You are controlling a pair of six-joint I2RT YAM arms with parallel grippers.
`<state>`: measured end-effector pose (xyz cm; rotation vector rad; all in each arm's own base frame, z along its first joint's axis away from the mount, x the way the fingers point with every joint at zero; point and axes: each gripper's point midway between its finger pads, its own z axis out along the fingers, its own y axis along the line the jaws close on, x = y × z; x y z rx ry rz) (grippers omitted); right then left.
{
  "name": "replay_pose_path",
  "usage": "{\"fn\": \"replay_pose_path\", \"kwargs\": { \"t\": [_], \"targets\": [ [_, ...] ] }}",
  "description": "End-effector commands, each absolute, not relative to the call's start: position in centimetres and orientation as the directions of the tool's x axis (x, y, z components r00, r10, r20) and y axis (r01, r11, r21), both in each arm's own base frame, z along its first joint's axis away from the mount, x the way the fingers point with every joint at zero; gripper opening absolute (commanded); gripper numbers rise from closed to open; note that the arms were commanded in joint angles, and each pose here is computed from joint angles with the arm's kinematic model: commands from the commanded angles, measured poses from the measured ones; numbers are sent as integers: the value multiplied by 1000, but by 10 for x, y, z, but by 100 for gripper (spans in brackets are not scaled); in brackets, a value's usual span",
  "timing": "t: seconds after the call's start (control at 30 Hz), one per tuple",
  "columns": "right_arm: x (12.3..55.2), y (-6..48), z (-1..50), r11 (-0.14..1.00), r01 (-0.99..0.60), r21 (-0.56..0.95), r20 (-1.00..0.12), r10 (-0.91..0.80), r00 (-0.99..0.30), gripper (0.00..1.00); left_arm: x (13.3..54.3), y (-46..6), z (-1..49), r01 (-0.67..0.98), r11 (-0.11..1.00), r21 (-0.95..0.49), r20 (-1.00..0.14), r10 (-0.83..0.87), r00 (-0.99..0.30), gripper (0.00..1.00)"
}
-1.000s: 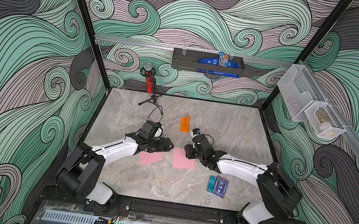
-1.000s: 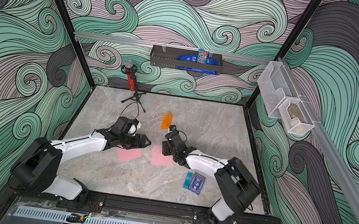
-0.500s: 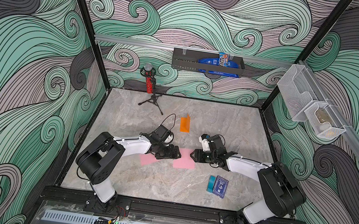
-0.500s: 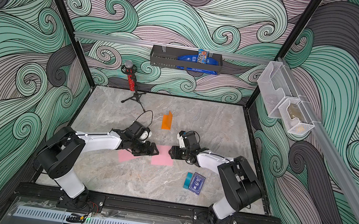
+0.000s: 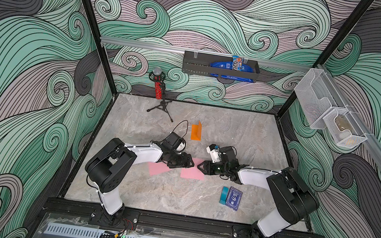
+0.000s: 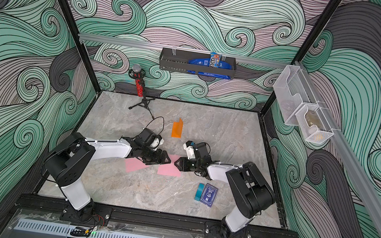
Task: Fold the square paper along the opposite sides
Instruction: Pick up the paper from the center of the board.
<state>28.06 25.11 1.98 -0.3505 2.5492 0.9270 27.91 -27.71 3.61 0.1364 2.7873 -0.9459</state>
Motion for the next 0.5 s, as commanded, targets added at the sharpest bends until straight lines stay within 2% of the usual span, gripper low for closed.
{"fn": "replay_pose_path", "kwargs": {
  "t": [0.0,0.3,0.47],
  "targets": [
    [266,258,6,738,-366,567,-407,-135,-903,49,272,-261,12,98,847,-523,-161,15,-987,79],
    [276,279,15,714,-408,569,-447,-149,-882,48,271,-257,8,94,848,-522,-163,9,-987,77],
    [282,280,38,696,-440,567,-501,-133,-855,49,275,-254,9,94,852,-515,-169,6,-986,52]
  ]
}}
